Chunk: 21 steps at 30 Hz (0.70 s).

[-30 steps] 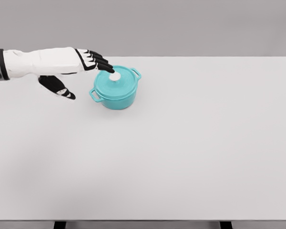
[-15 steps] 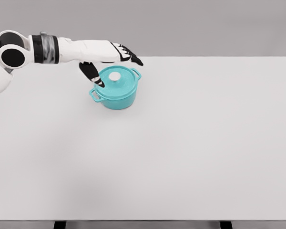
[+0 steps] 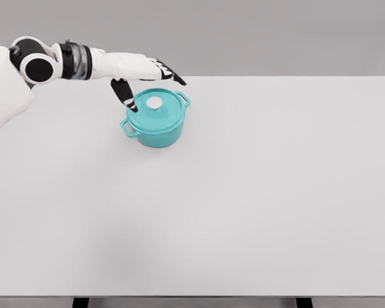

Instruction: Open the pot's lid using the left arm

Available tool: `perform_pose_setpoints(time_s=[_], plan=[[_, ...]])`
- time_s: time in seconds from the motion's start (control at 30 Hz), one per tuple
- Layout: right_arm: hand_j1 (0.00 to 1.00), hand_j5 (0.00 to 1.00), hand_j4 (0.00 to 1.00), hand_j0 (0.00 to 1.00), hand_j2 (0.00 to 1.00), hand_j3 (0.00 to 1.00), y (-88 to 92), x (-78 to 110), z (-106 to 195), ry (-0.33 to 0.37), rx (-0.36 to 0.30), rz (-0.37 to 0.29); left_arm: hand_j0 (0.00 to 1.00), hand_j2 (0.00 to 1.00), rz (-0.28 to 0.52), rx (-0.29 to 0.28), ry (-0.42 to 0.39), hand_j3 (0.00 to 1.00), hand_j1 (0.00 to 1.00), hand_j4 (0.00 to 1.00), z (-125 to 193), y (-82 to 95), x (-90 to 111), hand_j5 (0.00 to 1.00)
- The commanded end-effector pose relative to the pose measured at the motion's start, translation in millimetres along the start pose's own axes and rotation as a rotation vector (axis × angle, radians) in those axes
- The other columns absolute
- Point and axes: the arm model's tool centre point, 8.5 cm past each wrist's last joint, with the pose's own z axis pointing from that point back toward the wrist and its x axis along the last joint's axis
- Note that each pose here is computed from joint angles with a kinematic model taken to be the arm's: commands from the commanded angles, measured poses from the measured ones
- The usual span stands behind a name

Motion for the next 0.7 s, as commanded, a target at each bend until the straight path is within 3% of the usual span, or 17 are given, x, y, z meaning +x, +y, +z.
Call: perform_pose_setpoints(time_s=[0.0,0.2,0.3,0.67], plan=[[1.00,1.00,1.00,1.00,1.00,1.00,0.0,0.0,0.0,0.000,0.000,0.000,1.00,1.00,0.013,-0.013,0.019,1.00,1.00,1.00,-5.9,-3.9,-4.4,1.00],[1.00,1.00,1.00,1.00,1.00,1.00,0.0,0.0,0.0,0.000,0.000,0.000,0.97,0.97,0.005,0.005,0.001,0.97,0.97,0.97,-10.9,7.5,1.7,0.97],[1.00,1.00,1.00,1.00,1.00,1.00,0.0,0.0,0.0,0.000,0.000,0.000,0.97,0.97,0.026,-0.008,0.032,0.97,0.97,0.97,-6.7,0.2,-8.6,0.97],[1.00,1.00,1.00,1.00,1.00,1.00,0.0,0.0,0.0,0.000,0.000,0.000,0.98,0.98,0.049,-0.023,0.052,0.98,0.98,0.98,-11.6,-6.1,-14.5,0.98]])
